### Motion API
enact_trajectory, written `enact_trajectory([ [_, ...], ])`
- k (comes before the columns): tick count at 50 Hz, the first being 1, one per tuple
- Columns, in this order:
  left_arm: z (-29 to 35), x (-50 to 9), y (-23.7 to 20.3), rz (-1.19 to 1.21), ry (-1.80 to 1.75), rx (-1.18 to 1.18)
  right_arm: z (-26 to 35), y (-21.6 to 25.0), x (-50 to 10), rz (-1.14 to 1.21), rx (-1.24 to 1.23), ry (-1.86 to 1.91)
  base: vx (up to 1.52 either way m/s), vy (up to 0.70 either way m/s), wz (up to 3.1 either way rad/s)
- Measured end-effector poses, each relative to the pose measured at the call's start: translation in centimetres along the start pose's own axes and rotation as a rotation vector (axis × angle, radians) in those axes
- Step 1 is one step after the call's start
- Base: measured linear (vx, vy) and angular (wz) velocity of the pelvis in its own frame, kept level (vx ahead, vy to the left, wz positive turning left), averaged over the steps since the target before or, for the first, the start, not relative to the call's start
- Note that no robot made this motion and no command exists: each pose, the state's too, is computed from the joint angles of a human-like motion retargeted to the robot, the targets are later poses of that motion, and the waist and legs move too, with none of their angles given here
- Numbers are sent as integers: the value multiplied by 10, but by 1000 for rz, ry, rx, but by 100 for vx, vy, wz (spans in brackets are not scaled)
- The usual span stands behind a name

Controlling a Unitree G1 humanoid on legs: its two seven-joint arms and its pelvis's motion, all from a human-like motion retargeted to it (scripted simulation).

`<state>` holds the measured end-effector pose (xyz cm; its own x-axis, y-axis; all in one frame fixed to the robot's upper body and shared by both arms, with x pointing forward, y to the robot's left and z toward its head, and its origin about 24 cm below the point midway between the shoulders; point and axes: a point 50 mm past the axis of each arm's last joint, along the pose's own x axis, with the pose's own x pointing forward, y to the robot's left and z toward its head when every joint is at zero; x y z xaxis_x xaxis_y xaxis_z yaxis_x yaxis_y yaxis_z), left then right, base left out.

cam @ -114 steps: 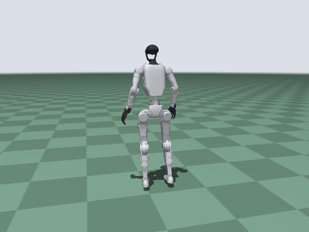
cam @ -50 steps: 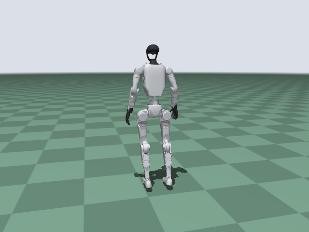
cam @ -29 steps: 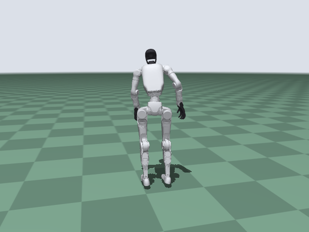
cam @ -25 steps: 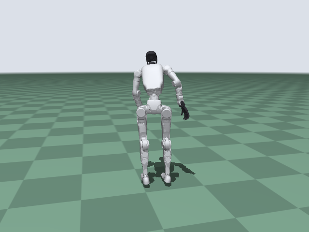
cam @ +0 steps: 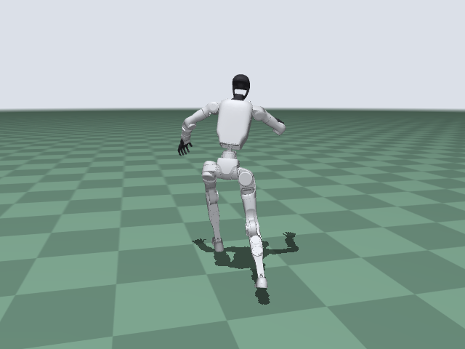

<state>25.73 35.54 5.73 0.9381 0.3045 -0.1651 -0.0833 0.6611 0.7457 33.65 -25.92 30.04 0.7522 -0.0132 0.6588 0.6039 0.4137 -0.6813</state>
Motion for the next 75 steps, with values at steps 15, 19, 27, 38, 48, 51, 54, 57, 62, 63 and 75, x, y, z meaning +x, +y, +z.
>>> enact_trajectory([
  [15,-97,-189,179,480,408,152,128,-55,-77,60,169,-706,138,83,-88],
  [19,-113,-169,105,654,377,-253,51,-36,-108,91,170,-309,76,66,193],
  [27,19,-37,-175,-44,269,-608,-54,118,-221,212,536,681,54,27,179],
  [38,162,-18,-175,-255,-343,-579,-58,155,-311,732,398,762,47,-3,107],
  [48,97,21,-149,-165,-69,-405,-44,203,-371,1148,245,791,28,-9,-7],
  [51,43,11,-149,-145,127,-421,-37,209,-382,1233,280,767,22,-5,0],
  [54,-12,-11,-155,-150,340,-439,-39,208,-399,1241,308,858,20,-3,-28],
  [57,-53,-43,-163,-120,511,-541,-43,202,-422,1245,341,995,19,-2,-72],
  [62,-84,-98,-191,-91,672,-778,-51,192,-447,1233,284,1124,15,-1,-41],
  [63,-86,-109,-198,-96,699,-808,-53,189,-452,1235,271,1138,13,1,1],
  [75,-98,-190,-250,-335,854,-615,-63,159,-490,1185,154,1280,10,0,9],
])
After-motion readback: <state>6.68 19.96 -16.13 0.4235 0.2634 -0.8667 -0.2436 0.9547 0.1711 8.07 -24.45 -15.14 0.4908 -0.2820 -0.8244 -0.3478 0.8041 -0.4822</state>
